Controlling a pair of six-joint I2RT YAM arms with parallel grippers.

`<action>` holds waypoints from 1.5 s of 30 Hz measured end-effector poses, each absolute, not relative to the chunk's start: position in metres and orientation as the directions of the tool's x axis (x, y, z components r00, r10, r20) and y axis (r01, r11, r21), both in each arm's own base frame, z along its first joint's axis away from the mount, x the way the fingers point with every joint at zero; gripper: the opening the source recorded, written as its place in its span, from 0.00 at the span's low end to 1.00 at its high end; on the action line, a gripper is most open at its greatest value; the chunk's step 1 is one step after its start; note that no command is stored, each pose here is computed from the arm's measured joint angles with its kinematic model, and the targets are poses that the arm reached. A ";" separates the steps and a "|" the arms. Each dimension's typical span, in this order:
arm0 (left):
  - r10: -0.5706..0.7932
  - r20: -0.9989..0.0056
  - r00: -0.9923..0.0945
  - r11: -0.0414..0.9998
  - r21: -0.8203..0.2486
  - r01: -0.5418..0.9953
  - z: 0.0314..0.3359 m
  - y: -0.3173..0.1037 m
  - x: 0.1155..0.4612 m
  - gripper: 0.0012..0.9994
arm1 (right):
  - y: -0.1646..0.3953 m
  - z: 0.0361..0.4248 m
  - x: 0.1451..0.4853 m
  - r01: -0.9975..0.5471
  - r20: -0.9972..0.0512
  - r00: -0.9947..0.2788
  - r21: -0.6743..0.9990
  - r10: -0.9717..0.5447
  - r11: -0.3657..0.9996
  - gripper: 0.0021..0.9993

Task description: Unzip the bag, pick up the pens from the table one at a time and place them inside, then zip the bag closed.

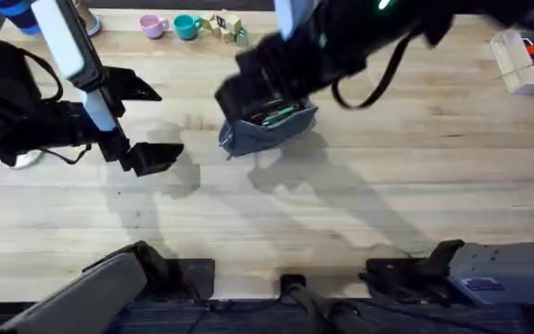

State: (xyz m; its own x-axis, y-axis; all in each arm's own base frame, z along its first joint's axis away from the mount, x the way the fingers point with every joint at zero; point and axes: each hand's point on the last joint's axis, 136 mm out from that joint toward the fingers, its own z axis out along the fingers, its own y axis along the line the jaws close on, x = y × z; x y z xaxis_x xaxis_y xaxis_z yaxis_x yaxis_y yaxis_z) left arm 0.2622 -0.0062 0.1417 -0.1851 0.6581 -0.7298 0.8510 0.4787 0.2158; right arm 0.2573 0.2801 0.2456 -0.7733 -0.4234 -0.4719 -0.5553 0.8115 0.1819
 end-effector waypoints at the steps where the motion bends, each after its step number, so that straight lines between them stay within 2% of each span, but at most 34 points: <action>1: 0.658 -0.730 -0.185 0.479 0.215 0.851 0.142 -0.006 0.262 0.99 | 0.279 0.238 0.254 -0.553 -0.455 -0.779 0.175 -0.431 0.815 1.00; 6: 0.658 -0.727 -0.197 0.480 0.203 0.853 0.140 -0.006 0.260 0.99 | 0.272 0.204 0.242 -0.538 -0.378 -0.806 0.145 -0.456 0.831 1.00; 11: 0.662 -0.722 -0.202 0.480 0.202 0.854 0.139 -0.006 0.259 0.99 | 0.287 0.210 0.247 -0.556 -0.437 -0.780 0.154 -0.449 0.816 1.00; 25: 0.662 -0.720 -0.207 0.481 0.197 0.854 0.138 -0.006 0.258 0.99 | 0.299 0.216 0.248 -0.538 -0.465 -0.787 0.196 -0.405 0.820 1.00; 31: 0.662 -0.720 -0.208 0.481 0.196 0.855 0.138 -0.006 0.258 0.99 | 0.303 0.218 0.251 -0.459 -0.461 -0.831 0.250 -0.312 0.853 1.00; 45: 0.665 -0.717 -0.210 0.481 0.196 0.855 0.138 -0.005 0.258 0.99 | 0.305 0.212 0.253 -0.192 -0.358 -0.932 0.366 -0.053 0.910 1.00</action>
State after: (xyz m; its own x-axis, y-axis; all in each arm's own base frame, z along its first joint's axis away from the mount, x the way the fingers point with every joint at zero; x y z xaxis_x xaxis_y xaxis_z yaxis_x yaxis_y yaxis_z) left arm 0.2581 -0.0053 0.1378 -0.2096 0.6646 -0.7171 0.8546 0.4809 0.1959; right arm 0.2530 0.3050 0.2116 -0.9322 -0.0526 -0.3581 -0.1921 0.9105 0.3662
